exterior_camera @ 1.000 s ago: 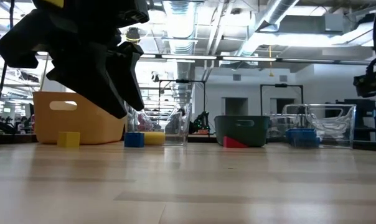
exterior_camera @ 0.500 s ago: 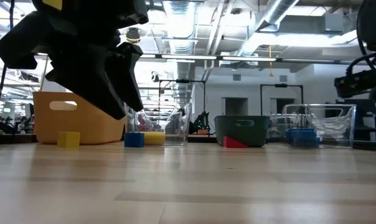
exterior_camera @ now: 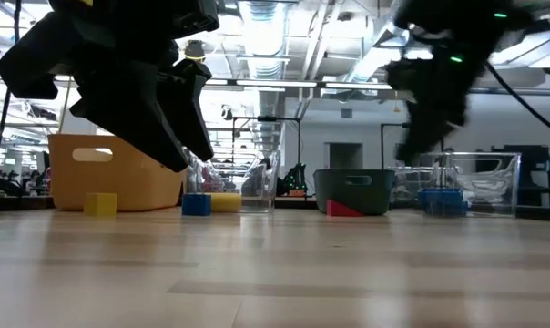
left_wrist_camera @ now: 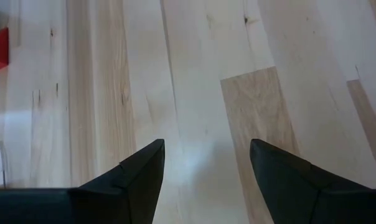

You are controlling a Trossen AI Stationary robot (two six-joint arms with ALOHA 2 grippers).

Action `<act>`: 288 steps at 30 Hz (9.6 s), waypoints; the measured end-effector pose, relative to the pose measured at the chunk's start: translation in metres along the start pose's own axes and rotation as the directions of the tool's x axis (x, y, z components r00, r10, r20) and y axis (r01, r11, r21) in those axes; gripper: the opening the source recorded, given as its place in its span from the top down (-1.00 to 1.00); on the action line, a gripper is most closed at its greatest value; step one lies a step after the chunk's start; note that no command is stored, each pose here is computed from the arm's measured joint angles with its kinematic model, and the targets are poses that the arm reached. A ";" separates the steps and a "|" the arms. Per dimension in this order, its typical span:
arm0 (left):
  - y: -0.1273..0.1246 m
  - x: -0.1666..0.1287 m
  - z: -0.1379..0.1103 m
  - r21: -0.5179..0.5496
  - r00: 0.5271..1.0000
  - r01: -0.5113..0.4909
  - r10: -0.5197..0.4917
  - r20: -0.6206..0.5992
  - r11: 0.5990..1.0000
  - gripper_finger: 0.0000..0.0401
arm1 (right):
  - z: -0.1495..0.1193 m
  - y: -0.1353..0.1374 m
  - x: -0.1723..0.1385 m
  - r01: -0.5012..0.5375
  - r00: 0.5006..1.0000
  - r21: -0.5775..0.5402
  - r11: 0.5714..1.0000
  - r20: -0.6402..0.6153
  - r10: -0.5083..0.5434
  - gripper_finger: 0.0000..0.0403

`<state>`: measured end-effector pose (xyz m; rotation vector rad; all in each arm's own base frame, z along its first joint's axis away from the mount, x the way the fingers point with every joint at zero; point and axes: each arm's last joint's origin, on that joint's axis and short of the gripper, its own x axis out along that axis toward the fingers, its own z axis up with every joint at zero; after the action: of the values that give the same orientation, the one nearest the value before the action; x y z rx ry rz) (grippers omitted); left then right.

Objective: Sort blocks
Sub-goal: Put the green block into the blue bin, then put the green game piece into the blue bin, then put the blue game piece into the right transparent bin

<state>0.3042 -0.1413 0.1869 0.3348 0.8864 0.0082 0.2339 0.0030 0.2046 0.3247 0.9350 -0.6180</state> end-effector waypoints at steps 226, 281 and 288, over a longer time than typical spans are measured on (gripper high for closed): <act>-0.028 -0.020 0.004 -0.003 0.998 -0.042 0.043 0.044 0.999 -0.15 | -0.099 0.129 -0.005 -0.241 0.886 -0.543 0.804 -0.461 -0.046 -0.29; -0.031 -0.024 -0.012 0.054 0.992 -0.104 0.108 -0.064 0.993 -0.15 | 0.054 -0.213 0.036 0.403 0.860 0.122 0.907 -0.388 -0.330 0.15; -0.030 -0.024 -0.011 0.070 0.988 -0.146 0.149 -0.048 0.987 -0.15 | 0.049 -0.216 0.055 0.378 0.837 0.078 0.922 -0.456 -0.305 -0.23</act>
<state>0.2765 -0.1701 0.1898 0.4631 0.9146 0.1257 0.1552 -0.2105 0.1869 0.4612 1.3969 -0.9838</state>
